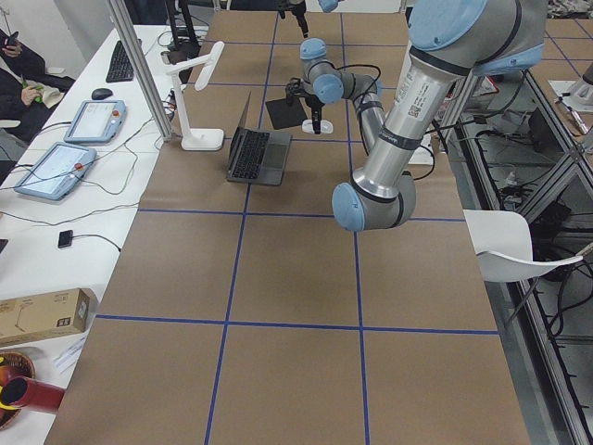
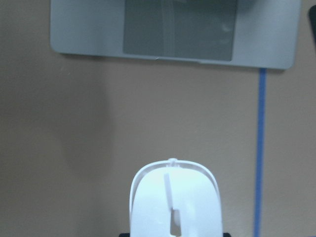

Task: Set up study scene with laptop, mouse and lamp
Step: 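Carry the white mouse with the left gripper over the mouse pad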

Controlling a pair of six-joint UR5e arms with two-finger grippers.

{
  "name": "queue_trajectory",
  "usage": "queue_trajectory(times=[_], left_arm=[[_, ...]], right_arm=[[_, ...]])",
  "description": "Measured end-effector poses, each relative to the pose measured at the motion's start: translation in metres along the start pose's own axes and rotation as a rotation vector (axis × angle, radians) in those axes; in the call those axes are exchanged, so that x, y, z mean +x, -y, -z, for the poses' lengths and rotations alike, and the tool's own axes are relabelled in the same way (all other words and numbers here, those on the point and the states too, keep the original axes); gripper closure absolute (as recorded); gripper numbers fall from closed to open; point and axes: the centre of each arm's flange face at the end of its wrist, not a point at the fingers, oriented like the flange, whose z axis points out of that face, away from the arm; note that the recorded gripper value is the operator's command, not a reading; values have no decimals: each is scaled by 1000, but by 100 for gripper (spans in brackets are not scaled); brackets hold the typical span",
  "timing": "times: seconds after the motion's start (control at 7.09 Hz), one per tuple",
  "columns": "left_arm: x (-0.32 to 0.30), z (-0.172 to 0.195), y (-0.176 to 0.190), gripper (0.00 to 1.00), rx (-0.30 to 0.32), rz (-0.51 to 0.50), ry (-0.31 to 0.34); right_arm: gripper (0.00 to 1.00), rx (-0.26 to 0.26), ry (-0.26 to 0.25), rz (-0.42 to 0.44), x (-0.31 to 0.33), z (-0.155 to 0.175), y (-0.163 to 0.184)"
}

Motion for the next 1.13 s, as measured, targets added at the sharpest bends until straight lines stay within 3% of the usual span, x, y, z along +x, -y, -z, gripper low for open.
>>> queue_trajectory(times=[0.56,1.13], left_arm=[[128,0,47,98,73,160,-19],[226,-58,73,99,188,246,-44]], right_arm=[[0,4,13,17,14,0,-6],[0,11,13,24,13,1,-5]])
